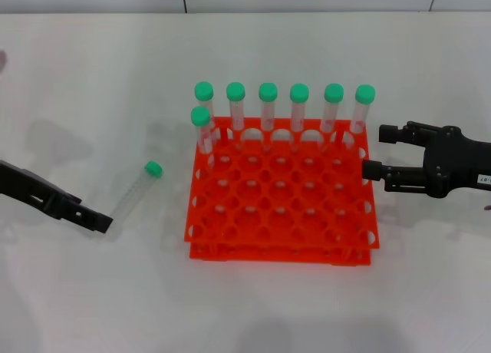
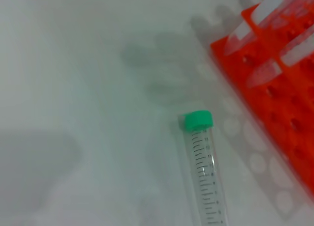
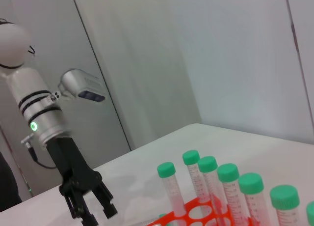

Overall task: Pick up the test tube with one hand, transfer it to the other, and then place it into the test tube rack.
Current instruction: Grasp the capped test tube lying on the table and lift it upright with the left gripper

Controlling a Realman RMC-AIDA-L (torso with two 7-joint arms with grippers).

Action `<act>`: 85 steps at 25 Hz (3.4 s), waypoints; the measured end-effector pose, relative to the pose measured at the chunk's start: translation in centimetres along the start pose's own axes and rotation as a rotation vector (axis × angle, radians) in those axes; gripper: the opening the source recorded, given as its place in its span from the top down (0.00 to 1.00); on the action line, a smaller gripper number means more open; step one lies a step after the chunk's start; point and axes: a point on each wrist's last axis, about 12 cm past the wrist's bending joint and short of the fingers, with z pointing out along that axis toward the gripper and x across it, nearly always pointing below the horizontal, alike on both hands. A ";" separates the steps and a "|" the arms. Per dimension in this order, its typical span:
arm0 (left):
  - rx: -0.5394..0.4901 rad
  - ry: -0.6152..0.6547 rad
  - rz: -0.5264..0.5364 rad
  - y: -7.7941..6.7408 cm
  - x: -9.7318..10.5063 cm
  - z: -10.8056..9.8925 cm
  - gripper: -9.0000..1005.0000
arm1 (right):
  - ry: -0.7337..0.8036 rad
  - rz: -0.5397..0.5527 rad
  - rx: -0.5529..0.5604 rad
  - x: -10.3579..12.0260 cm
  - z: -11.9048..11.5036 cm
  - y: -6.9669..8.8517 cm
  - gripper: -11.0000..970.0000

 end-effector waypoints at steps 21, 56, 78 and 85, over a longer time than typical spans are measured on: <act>-0.007 0.017 0.052 -0.6 -1.3 1.8 0.32 | -0.002 -0.007 -0.002 -0.3 0.2 -0.1 0.13; -0.016 0.042 0.089 -1.2 -1.7 2.9 0.49 | -0.001 -0.018 0.009 -0.6 0.4 -0.4 0.13; -0.046 0.051 0.086 -0.9 -1.7 3.1 0.64 | -0.002 -0.021 0.005 -0.8 0.6 -0.4 0.13; -0.058 0.047 0.085 -0.7 -1.7 3.0 0.68 | -0.003 -0.021 0.003 -0.9 0.7 -0.4 0.13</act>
